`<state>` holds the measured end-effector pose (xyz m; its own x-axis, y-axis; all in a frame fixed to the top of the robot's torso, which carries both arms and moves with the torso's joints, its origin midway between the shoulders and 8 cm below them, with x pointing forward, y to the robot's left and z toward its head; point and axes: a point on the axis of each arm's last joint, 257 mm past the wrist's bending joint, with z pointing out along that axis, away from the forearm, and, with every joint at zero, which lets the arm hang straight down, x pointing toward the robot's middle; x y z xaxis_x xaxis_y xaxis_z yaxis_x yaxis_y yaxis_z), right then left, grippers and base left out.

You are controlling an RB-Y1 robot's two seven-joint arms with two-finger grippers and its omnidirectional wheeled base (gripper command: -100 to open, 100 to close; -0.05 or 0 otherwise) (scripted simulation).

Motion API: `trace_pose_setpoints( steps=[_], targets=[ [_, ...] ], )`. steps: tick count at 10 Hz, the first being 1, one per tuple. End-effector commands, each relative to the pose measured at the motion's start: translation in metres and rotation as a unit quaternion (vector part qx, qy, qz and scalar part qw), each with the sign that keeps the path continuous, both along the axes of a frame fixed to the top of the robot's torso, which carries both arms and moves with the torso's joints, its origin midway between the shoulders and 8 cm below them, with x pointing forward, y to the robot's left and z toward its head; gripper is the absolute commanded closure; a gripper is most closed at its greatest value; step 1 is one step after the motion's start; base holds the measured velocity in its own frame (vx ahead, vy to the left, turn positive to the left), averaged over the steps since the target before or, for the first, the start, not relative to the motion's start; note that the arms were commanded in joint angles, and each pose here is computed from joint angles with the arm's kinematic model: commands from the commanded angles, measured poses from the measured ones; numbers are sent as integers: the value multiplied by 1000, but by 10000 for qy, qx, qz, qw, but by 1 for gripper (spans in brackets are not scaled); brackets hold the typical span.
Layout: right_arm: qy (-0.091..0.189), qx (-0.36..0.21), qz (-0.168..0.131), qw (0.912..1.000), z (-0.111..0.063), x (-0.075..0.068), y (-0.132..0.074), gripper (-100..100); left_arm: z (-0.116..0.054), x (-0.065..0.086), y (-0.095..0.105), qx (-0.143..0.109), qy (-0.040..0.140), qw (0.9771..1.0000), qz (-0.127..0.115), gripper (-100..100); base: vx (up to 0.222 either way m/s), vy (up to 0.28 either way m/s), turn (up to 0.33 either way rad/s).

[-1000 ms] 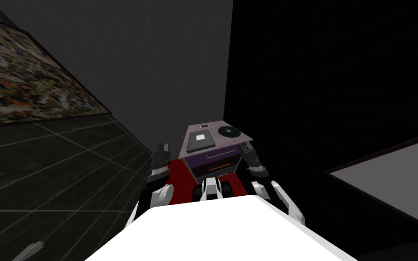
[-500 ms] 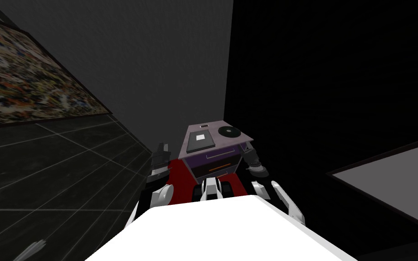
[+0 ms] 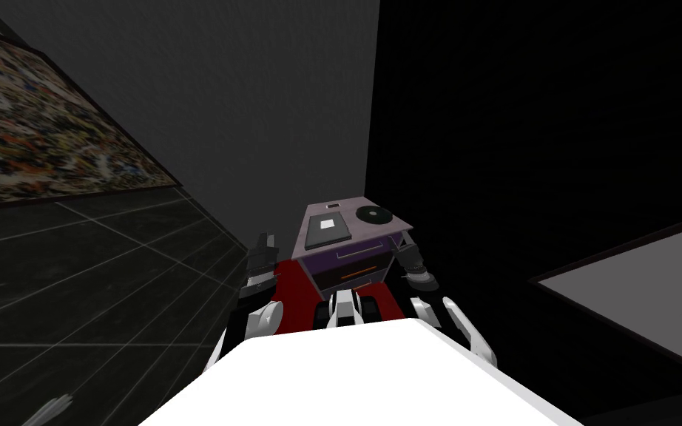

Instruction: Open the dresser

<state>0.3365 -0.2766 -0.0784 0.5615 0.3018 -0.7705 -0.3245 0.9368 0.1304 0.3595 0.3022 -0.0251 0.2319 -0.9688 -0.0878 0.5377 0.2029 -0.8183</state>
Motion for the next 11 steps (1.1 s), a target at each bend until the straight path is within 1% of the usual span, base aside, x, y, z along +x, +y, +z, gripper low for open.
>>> trace_pose_setpoints(
  steps=[1, 3, 4, 6, 9, 10, 11],
  targets=[
    [-58, -305, -276, 9991, -9, -4, -4, -100, 0, 0, 0, 0, 0, 10000, 0, 0, -5, 9, -17],
    [-99, -584, -488, 9970, -17, -8, -7, -100, 0, 0, 0, 0, 0, 10000, 0, 0, 2, 21, 15],
    [-107, -618, -515, 9967, -17, -8, -7, -100, 0, 0, 0, 0, 0, 10000, 0, 0, -4, 37, -11],
    [-154, -952, -729, 9927, -26, -13, -10, -100, 0, 0, 0, 0, 0, 10000, 0, 0, 0, 65, 0],
    [-164, -996, -765, 9920, -26, -13, -10, -100, 0, 0, 0, 0, 0, 10000, 0, 0, 4, 5, 17],
    [-196, -1205, -890, 9885, -30, -16, -11, -100, 0, 0, 0, 1, 0, 10000, 0, 0, -3, 4, -12],
    [-196, -1205, -890, 9885, -30, -16, -11, -100, 0, 0, 0, 0, 0, 10000, 0, 0, -7, 11, -30]
  ],
)
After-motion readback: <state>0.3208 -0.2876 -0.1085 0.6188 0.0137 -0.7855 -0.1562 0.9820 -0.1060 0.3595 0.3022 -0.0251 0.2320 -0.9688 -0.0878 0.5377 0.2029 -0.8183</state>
